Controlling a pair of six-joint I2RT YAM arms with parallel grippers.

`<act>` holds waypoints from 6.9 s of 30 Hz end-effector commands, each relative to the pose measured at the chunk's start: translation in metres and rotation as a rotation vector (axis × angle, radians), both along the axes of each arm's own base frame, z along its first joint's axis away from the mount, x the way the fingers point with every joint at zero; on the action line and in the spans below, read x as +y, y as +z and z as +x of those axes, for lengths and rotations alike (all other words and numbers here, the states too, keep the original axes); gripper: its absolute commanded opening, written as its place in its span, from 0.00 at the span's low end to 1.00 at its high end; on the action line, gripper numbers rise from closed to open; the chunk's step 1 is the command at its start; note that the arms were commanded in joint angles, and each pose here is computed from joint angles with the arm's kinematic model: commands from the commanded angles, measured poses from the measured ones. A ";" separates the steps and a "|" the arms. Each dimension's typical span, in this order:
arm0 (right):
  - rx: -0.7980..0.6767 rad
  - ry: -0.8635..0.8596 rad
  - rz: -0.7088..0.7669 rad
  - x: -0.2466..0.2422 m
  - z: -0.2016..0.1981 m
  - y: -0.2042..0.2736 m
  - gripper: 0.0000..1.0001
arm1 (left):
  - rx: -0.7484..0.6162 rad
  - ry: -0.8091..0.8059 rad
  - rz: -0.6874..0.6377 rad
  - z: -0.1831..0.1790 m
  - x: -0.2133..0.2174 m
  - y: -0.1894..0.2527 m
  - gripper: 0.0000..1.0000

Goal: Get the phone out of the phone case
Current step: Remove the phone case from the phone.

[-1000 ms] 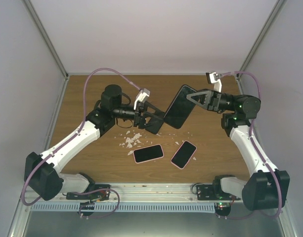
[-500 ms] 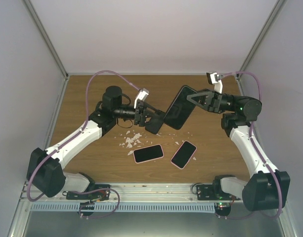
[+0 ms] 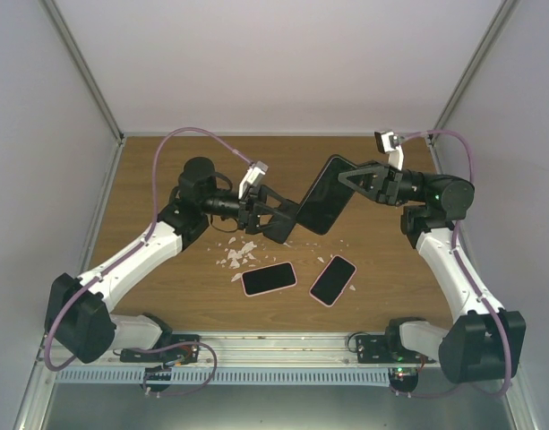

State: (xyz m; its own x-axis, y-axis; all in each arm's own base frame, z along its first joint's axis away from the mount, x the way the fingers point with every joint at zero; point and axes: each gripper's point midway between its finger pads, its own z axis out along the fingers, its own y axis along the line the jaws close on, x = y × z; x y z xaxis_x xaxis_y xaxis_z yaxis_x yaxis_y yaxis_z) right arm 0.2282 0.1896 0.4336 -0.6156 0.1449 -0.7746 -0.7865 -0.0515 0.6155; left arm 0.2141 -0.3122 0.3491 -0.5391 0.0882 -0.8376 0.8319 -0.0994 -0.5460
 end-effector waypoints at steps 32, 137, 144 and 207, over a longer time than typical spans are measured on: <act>-0.132 0.020 0.060 0.004 -0.026 0.025 0.01 | 0.108 0.188 0.075 0.045 -0.012 -0.031 0.72; -0.505 -0.454 -0.696 0.045 0.123 -0.101 0.82 | 0.785 0.534 0.076 0.133 0.034 -0.090 0.00; -0.638 -0.366 -0.769 0.084 0.100 -0.119 0.75 | 0.886 0.555 0.080 0.137 0.040 -0.110 0.02; -1.178 -0.556 -1.253 0.103 0.127 -0.225 0.19 | 0.917 0.453 0.098 0.122 0.031 -0.114 0.00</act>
State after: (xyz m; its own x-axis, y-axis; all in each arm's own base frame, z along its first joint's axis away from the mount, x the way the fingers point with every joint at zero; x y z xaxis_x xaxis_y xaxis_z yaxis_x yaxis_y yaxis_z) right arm 0.3287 0.3202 0.2203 0.2906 -0.7570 -0.5853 -0.6331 0.3065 -0.7108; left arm 0.3576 -0.2655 0.1943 -0.9253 -0.3781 0.0301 -0.1422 0.2724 -0.9516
